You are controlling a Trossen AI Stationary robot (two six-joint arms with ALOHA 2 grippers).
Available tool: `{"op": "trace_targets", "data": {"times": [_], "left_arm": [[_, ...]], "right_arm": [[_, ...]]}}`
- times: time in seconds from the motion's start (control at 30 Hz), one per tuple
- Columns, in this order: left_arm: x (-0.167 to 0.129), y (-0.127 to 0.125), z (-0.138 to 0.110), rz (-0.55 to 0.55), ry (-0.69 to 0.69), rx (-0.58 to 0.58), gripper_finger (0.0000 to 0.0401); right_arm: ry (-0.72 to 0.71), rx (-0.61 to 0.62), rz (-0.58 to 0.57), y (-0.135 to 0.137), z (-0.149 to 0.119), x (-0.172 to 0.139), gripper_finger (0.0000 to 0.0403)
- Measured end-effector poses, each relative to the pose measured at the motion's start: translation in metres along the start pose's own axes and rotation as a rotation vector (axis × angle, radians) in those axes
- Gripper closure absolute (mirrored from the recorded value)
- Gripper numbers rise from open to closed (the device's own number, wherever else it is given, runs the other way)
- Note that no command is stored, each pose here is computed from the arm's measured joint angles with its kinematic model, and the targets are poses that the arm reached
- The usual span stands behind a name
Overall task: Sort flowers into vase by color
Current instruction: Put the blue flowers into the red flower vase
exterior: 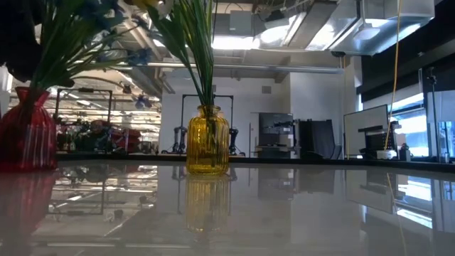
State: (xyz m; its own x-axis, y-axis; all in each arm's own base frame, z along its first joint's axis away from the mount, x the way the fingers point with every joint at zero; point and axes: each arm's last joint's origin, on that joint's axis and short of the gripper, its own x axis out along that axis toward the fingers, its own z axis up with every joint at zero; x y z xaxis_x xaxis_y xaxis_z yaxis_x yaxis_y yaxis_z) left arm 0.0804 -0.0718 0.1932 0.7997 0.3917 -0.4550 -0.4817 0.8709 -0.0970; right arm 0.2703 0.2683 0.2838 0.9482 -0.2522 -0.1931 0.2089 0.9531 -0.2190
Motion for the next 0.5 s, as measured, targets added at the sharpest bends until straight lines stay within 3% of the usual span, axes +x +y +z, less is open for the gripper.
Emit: {"op": "trace_targets", "data": {"times": [0.5], "left_arm": [[-0.018, -0.006, 0.031, -0.042, 0.134, 0.019, 0.0215]], "right_arm": [[-0.001, -0.019, 0.007, 0.001, 0.0, 0.0, 0.0088]]}}
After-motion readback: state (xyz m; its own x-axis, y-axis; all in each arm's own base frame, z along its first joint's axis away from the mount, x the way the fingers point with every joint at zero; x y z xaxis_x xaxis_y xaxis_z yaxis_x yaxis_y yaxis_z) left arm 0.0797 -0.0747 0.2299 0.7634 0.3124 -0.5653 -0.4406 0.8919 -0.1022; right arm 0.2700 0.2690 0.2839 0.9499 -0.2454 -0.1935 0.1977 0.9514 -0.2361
